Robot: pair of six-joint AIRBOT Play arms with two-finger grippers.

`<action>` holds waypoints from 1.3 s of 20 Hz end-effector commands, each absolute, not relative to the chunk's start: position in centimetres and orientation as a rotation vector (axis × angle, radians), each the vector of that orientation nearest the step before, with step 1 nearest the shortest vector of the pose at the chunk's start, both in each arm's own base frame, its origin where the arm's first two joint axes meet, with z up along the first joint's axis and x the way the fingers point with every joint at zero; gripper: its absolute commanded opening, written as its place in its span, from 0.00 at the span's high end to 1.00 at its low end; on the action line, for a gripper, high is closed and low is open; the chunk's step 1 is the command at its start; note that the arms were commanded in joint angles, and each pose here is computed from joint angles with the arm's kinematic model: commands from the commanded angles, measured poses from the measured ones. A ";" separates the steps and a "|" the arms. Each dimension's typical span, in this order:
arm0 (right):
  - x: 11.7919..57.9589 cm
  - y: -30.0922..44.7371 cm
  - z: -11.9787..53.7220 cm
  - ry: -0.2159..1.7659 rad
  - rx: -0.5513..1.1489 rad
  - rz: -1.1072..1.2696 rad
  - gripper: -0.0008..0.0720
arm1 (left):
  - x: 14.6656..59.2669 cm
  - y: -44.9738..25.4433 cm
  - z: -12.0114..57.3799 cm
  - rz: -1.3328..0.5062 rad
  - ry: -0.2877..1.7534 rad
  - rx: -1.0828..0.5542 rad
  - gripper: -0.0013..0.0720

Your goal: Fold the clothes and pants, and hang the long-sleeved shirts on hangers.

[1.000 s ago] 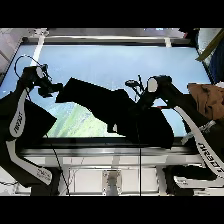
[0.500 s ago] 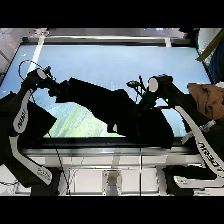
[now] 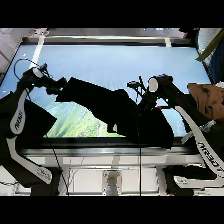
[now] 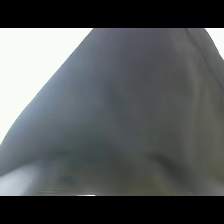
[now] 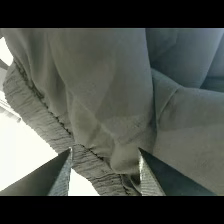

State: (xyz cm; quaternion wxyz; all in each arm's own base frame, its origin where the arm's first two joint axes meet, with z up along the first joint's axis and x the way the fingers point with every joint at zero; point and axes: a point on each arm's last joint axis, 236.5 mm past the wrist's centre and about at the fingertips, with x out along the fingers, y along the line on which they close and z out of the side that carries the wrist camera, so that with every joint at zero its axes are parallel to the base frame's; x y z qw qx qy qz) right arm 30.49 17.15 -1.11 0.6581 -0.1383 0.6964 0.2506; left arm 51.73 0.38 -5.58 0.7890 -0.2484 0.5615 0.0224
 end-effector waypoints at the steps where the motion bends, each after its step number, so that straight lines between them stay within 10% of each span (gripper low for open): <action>1: 30.7 16.9 -1.2 1.571 -0.323 0.559 0.36 | 49.0 3.6 -4.4 0.092 1.277 -0.546 0.03; 14: 31.1 17.1 -1.2 1.554 -0.317 0.559 0.36 | 49.7 -0.5 -10.5 0.051 1.342 -0.628 0.03; 15: 31.1 17.1 -1.2 1.554 -0.317 0.559 0.36 | 50.0 -0.5 -10.5 0.052 1.329 -0.626 0.14; 18: 31.1 17.1 -1.2 1.554 -0.317 0.559 0.36 | 50.9 -0.7 -10.1 0.047 1.292 -0.625 0.96; 26: 27.0 21.8 1.7 1.581 -0.197 0.806 0.36 | 52.5 1.6 -0.7 -0.014 1.098 -0.517 0.97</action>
